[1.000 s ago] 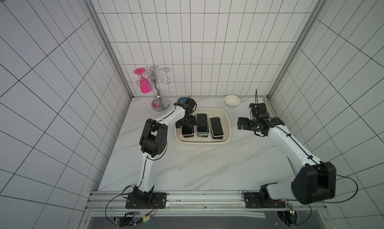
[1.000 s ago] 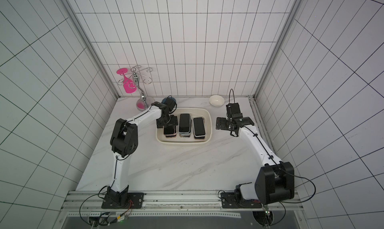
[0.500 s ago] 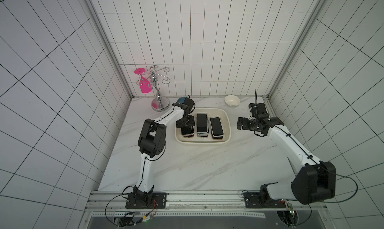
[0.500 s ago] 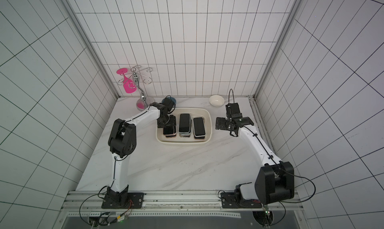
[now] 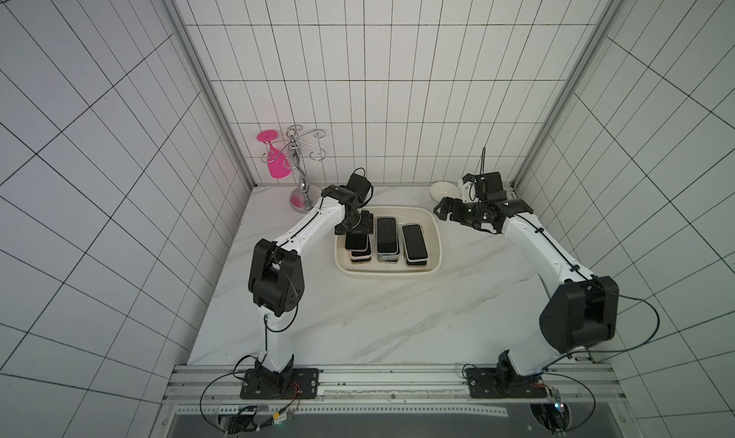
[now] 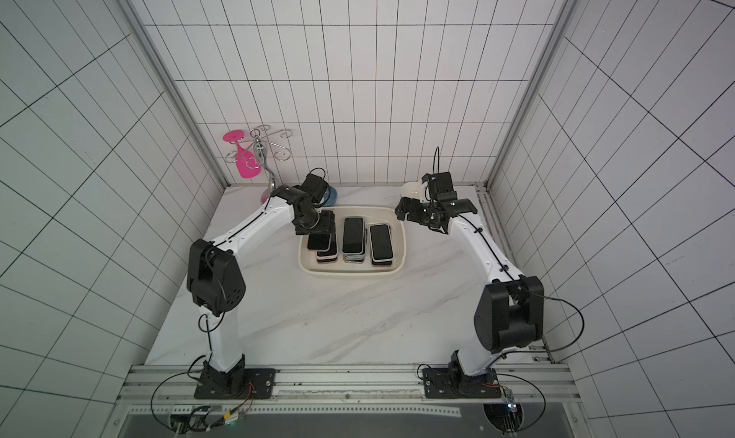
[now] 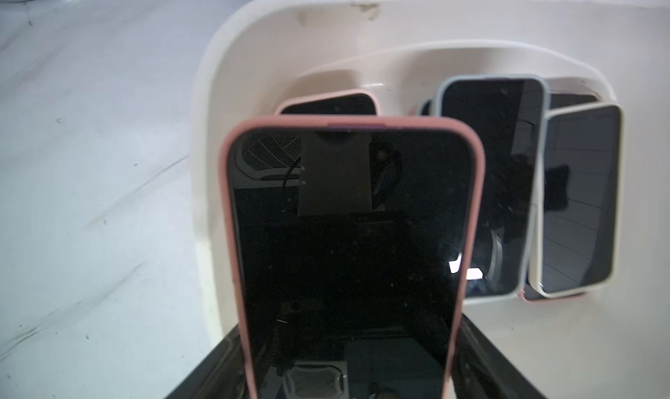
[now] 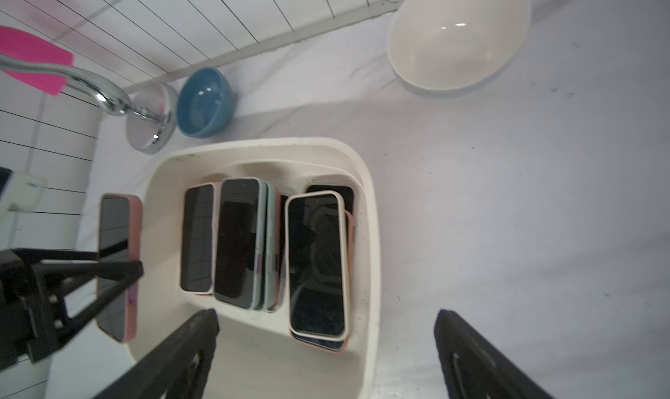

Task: Take the phone out of the storage box
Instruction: Pick up the phone from the storage box.

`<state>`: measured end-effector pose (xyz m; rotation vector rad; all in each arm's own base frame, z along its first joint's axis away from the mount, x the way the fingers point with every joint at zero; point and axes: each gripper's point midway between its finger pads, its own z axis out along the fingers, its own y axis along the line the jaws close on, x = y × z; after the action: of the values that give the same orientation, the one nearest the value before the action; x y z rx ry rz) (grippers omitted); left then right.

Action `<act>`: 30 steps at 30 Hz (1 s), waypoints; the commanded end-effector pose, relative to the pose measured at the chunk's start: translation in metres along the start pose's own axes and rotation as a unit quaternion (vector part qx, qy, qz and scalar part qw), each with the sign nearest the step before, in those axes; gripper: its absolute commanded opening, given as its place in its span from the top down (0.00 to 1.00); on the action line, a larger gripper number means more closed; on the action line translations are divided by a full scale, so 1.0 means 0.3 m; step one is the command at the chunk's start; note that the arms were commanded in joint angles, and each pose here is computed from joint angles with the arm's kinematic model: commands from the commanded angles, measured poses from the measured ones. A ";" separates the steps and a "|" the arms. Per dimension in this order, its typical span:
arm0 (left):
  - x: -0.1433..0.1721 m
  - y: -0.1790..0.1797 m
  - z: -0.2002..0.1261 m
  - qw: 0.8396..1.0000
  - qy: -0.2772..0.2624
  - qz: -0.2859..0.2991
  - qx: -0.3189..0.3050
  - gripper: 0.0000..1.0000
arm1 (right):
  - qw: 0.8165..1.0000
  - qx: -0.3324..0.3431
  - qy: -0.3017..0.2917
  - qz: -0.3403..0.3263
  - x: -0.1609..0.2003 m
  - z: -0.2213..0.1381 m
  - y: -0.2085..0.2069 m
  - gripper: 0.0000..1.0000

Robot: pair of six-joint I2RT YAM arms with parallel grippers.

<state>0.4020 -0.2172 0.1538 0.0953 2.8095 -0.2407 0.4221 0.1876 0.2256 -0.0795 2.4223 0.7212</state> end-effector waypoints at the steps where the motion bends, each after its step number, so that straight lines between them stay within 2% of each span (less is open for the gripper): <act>1: 0.046 -0.103 -0.102 0.998 -0.005 0.040 0.055 0.55 | 0.987 -0.155 0.029 0.044 -0.069 0.048 0.176 0.10; 4: 0.075 -0.154 -0.132 0.995 -0.006 0.044 0.087 0.56 | 0.972 -0.212 0.074 0.067 -0.065 0.121 0.249 0.17; 8: 0.093 -0.189 -0.154 0.994 -0.010 0.049 0.099 0.56 | 0.965 -0.226 0.109 0.077 -0.013 0.206 0.288 0.22; 13: 0.105 -0.205 -0.147 0.993 -0.007 0.054 0.102 0.56 | 0.951 -0.270 0.130 0.069 0.058 0.234 0.370 0.24; 26: 0.115 -0.226 -0.138 0.992 -0.005 0.059 0.107 0.58 | 0.934 -0.293 0.198 0.059 0.251 0.311 0.442 0.34; 30: 0.110 -0.227 -0.137 0.992 -0.008 0.060 0.107 0.58 | 0.922 -0.315 0.215 0.062 0.279 0.311 0.468 0.49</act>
<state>0.3460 -0.2678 0.1775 0.2997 2.8100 -0.4616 0.3835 0.3561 0.1917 -0.3433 2.4944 1.5930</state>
